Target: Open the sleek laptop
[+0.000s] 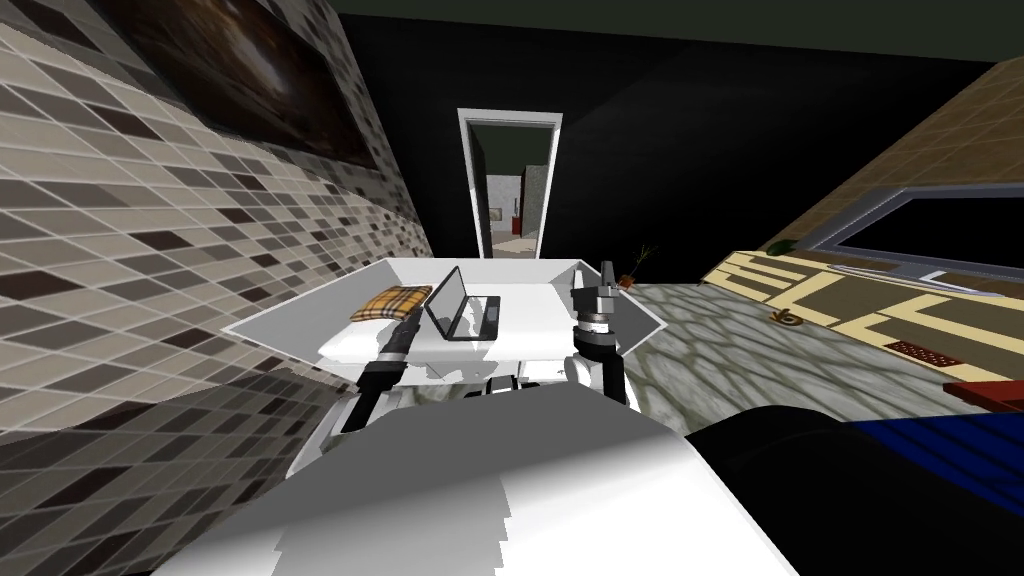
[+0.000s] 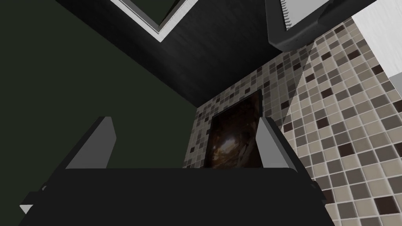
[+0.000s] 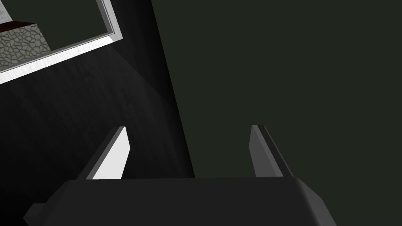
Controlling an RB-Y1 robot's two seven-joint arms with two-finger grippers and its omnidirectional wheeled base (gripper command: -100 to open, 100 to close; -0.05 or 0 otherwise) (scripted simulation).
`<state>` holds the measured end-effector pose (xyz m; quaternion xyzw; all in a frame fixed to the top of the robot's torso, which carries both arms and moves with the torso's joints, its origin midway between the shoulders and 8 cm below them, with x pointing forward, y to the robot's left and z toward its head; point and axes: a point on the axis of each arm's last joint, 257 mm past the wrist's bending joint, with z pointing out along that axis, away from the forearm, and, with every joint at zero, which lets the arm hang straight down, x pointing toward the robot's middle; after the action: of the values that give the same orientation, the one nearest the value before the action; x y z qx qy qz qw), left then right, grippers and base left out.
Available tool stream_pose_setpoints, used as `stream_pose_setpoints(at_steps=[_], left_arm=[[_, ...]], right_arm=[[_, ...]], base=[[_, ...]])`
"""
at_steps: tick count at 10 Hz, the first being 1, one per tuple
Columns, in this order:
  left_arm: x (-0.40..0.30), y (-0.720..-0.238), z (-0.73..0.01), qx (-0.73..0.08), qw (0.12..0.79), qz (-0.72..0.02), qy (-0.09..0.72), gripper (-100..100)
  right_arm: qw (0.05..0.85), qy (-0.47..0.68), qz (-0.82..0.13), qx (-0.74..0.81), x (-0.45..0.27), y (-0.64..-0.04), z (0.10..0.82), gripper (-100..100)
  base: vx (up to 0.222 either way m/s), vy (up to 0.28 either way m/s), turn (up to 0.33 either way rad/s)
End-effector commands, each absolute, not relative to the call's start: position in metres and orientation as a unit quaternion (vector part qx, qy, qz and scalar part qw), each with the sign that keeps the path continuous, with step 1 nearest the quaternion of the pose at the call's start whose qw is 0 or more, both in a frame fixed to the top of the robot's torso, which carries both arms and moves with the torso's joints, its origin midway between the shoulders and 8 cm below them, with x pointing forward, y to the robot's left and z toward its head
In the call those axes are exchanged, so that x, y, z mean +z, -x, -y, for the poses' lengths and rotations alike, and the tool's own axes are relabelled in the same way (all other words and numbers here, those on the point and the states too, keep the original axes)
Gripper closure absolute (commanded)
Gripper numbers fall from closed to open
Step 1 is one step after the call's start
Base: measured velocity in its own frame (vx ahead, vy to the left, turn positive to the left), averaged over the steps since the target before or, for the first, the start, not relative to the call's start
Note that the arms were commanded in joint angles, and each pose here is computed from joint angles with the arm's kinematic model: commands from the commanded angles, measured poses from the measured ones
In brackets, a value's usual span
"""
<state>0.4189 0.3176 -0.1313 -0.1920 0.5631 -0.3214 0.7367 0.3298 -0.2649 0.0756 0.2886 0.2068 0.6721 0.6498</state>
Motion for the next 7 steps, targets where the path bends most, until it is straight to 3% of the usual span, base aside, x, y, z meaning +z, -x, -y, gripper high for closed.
stream_pose_setpoints(at_steps=[1, 7], left_arm=[[-0.155, -0.431, -0.334, -0.283, 0.729, -0.595, 0.183, -100], [-0.196, -0.444, -0.371, -0.202, 0.712, -0.654, 0.158, -100]], right_arm=[[0.65, -0.289, -0.207, 0.672, 0.076, -0.33, 0.265, 0], [0.65, -0.289, -0.207, 0.672, 0.076, -0.33, 0.265, 0]], base=[[0.03, -0.013, -0.06], [0.031, -0.011, -0.06]])
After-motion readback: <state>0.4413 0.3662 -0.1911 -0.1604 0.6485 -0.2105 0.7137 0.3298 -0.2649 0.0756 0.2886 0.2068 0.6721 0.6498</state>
